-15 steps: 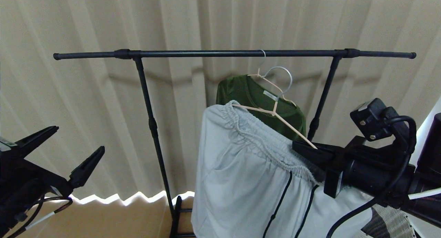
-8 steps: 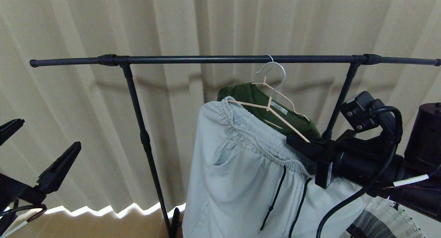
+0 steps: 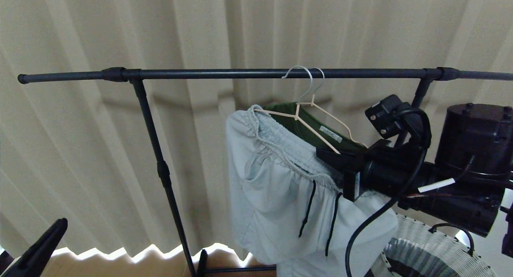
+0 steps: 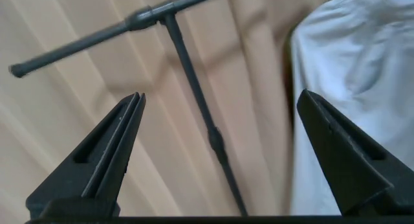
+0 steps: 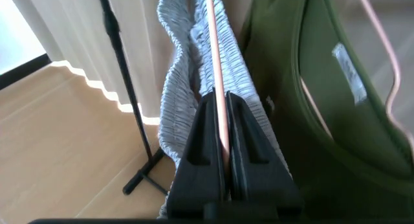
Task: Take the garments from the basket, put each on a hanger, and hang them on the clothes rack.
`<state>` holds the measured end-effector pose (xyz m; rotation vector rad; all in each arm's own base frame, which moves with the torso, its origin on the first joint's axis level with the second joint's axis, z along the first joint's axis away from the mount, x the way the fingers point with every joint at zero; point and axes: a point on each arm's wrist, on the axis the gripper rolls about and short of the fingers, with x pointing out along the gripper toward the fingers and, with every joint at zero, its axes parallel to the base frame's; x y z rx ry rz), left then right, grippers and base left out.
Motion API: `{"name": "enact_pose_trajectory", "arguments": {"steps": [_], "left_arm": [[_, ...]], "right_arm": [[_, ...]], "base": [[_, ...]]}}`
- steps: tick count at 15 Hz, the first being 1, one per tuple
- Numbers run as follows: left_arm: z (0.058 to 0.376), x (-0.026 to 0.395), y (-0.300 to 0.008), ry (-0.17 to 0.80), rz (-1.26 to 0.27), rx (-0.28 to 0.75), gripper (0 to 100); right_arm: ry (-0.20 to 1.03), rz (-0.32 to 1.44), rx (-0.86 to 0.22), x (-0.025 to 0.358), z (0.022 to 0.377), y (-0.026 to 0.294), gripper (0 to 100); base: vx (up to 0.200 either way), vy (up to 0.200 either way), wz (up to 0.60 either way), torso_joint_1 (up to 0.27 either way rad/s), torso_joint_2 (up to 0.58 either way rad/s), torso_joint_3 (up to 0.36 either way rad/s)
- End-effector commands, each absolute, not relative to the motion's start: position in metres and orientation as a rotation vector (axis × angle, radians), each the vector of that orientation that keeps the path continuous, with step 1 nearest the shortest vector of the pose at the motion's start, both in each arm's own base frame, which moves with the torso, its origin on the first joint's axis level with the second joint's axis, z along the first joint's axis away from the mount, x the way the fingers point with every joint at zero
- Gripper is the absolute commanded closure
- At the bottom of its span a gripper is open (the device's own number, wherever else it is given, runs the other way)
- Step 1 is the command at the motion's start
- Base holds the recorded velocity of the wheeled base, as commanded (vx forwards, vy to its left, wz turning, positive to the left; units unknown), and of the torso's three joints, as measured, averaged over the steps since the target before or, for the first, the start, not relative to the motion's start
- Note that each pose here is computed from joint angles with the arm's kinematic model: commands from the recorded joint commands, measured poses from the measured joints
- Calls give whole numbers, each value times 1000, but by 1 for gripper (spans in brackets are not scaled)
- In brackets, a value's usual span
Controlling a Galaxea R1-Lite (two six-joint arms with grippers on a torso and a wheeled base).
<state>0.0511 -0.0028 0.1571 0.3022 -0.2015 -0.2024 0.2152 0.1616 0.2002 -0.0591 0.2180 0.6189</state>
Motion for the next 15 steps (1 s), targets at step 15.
{"name": "enact_pose_trajectory", "arguments": {"steps": [15], "left_arm": [[128,-11,-7,-193,-168,130,0]], "right_arm": [[267,501,-43,323,200,188,100]], "base": [[0,0,0,0,0,0]]}}
